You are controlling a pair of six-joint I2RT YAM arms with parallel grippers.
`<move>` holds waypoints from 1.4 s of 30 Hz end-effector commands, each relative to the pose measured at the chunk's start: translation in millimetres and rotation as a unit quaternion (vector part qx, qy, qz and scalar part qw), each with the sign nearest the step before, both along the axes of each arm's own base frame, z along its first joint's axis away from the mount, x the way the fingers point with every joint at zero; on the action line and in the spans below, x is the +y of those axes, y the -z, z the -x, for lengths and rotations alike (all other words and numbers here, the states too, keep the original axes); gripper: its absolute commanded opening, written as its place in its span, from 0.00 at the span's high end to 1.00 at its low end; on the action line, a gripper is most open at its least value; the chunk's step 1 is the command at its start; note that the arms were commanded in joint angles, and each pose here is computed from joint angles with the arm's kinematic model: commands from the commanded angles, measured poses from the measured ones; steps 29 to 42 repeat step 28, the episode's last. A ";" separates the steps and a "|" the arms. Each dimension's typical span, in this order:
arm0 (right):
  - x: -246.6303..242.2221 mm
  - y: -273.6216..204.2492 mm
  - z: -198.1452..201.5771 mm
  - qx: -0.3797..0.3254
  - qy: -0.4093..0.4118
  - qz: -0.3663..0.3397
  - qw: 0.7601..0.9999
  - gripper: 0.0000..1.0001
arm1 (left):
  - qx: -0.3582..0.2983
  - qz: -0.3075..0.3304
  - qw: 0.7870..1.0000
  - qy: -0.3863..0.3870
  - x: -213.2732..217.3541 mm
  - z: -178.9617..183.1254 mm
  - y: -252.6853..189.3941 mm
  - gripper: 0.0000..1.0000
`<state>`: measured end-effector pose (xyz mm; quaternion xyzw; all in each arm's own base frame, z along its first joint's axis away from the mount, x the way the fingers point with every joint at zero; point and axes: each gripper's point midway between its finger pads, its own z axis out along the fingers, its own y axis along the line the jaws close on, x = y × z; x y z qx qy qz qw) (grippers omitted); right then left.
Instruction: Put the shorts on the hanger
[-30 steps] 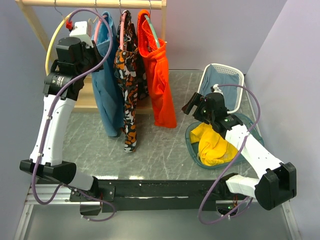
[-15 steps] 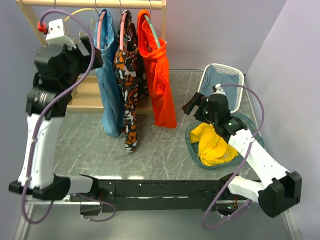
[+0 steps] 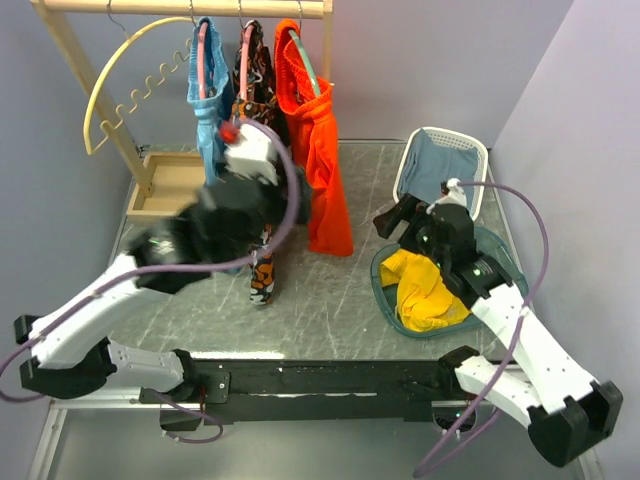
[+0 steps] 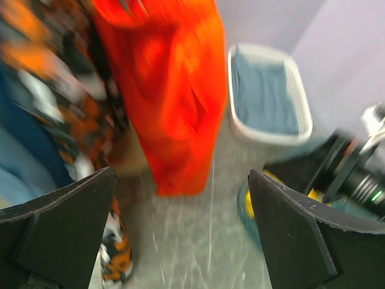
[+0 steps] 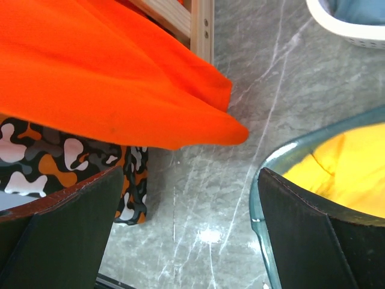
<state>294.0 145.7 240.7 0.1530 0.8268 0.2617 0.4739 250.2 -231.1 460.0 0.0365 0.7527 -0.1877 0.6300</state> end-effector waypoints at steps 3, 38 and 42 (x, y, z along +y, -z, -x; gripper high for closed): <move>-15.9 19.5 17.7 -0.002 0.037 -0.018 0.999 0.00 | 0.067 0.008 0.998 0.008 -34.3 12.9 91.8 0.03; -62.2 69.7 53.6 0.025 0.125 0.003 0.992 0.00 | 0.210 0.043 0.974 0.074 -65.9 48.7 278.8 0.04; -62.2 69.7 53.6 0.025 0.125 0.003 0.992 0.00 | 0.210 0.043 0.974 0.074 -65.9 48.7 278.8 0.04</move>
